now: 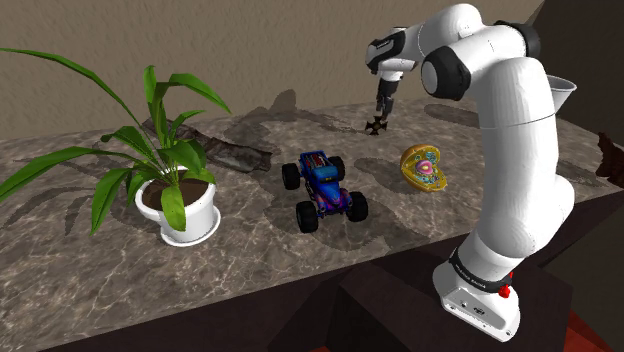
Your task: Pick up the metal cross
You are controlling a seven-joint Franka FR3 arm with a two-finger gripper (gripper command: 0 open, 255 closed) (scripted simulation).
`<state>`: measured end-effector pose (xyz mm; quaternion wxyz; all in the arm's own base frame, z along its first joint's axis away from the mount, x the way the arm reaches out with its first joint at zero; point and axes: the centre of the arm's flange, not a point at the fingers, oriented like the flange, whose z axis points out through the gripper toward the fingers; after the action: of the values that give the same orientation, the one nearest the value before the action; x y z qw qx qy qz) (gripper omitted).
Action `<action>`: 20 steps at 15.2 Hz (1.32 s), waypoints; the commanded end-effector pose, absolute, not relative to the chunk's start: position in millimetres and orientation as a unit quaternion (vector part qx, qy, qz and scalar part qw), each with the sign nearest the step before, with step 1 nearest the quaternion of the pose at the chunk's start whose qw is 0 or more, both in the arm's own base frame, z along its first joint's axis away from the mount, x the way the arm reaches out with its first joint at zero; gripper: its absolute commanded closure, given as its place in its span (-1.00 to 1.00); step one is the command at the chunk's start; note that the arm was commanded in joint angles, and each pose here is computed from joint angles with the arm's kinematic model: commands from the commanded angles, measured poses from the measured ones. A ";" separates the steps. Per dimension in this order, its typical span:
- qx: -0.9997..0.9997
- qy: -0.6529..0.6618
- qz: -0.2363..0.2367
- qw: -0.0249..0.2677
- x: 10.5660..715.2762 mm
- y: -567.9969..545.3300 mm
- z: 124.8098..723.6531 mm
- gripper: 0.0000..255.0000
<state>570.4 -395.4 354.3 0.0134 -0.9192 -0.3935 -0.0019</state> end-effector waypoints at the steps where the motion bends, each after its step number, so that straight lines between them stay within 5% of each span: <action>1: -0.918 -0.396 -0.002 0.014 571.8 -398.1 342.9 -1.00; 7: -0.918 -0.396 -0.002 0.014 571.8 -398.1 318.7 -1.00; 8: -0.918 -0.396 -0.002 0.014 571.5 -397.6 318.9 1.00; 20: -0.918 -0.396 -0.002 0.014 571.8 -398.1 334.6 1.00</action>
<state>571.8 -398.2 329.1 0.0135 -0.9182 -0.3959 -0.0019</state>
